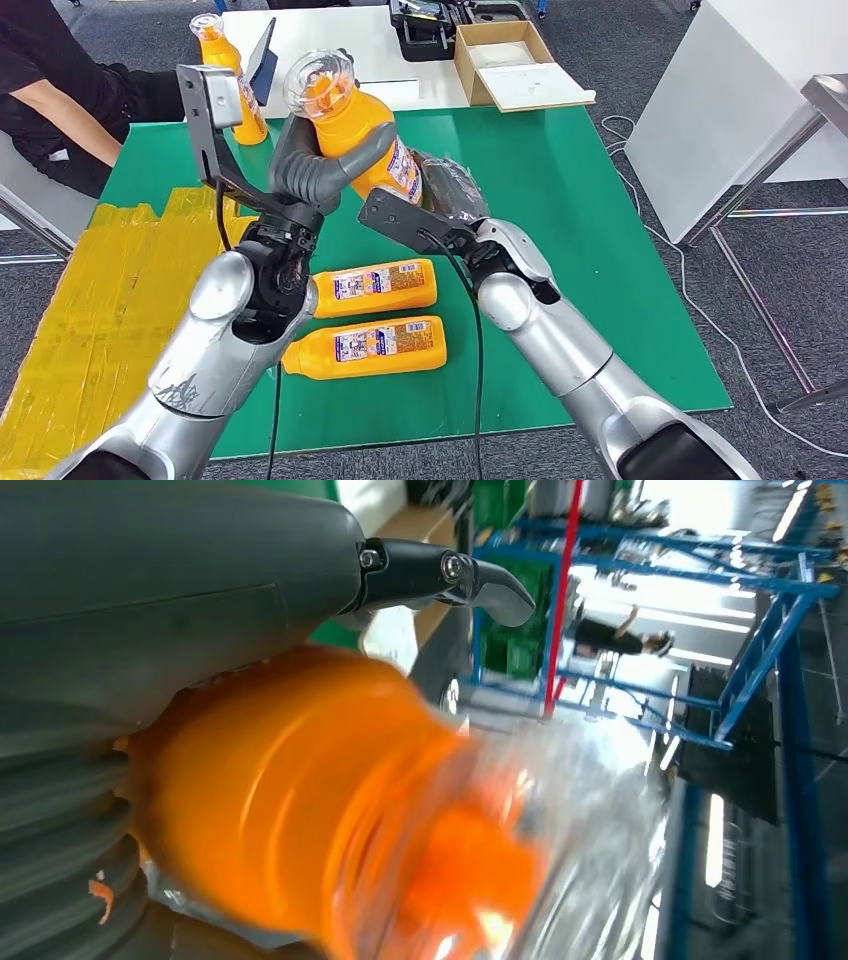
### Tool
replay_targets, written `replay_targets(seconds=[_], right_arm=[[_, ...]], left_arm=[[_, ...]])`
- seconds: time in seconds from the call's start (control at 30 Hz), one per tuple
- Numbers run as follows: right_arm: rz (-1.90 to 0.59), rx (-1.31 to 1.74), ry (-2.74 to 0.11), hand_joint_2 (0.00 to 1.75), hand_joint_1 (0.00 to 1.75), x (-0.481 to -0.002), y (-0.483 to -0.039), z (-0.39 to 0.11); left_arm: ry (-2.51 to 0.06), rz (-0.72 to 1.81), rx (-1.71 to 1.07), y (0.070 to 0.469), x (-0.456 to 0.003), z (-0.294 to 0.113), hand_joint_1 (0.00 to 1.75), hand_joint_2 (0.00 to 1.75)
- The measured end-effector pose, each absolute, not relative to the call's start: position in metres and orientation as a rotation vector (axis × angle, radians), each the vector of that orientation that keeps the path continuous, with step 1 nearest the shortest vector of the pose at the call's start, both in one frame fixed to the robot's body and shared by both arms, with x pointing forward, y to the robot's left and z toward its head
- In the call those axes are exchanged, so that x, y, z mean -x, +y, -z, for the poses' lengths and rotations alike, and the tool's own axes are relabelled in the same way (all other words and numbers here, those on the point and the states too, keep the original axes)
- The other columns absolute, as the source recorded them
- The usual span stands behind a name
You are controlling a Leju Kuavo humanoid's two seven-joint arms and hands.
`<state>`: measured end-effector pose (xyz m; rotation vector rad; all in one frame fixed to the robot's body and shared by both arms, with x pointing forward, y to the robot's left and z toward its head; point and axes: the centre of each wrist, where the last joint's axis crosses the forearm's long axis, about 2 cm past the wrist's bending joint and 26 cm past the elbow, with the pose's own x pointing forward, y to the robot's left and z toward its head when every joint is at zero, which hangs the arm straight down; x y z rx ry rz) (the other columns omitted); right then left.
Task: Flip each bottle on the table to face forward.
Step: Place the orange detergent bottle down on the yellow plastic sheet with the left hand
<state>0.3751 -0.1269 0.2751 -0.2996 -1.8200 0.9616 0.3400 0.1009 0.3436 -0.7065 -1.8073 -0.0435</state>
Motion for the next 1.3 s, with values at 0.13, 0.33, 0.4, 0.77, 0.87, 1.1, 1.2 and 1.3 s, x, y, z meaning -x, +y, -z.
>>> replay_targets(seconds=[0.13,0.33,0.4,0.77,0.87,1.1,1.2,1.3], right_arm=[[-0.951,0.319,-1.814,1.75,1.75,-0.376,-0.130,-0.275],[-0.937,0.325,-1.813,1.75,1.75,-0.375,-0.133,-0.275],[-0.936,0.330,-1.813,1.75,1.75,-0.375,-0.134,-0.275],[-0.943,0.341,-1.805,1.75,1.75,-0.373,-0.137,-0.272],[-0.941,0.338,-1.799,1.75,1.75,-0.372,-0.138,-0.270],[-0.943,0.336,-1.798,1.75,1.75,-0.372,-0.137,-0.269],[-0.943,0.336,-1.798,1.75,1.75,-0.372,-0.137,-0.269],[-0.944,0.335,-1.797,1.75,1.75,-0.372,-0.137,-0.269]], left_arm=[[-1.884,0.119,0.597,0.094,-0.335,-0.340,0.00,1.75],[-1.911,0.158,0.562,0.090,-0.332,-0.338,0.00,1.75],[-1.923,0.170,0.541,0.090,-0.332,-0.338,0.00,1.75],[-1.929,0.242,0.464,0.091,-0.337,-0.331,1.06,1.75],[-1.910,0.249,0.480,0.091,-0.339,-0.329,1.75,1.75],[-1.884,0.259,0.505,0.092,-0.341,-0.330,1.75,1.75],[-1.883,0.258,0.504,0.092,-0.342,-0.330,1.75,1.75],[-1.880,0.255,0.506,0.092,-0.343,-0.330,1.75,1.75]])
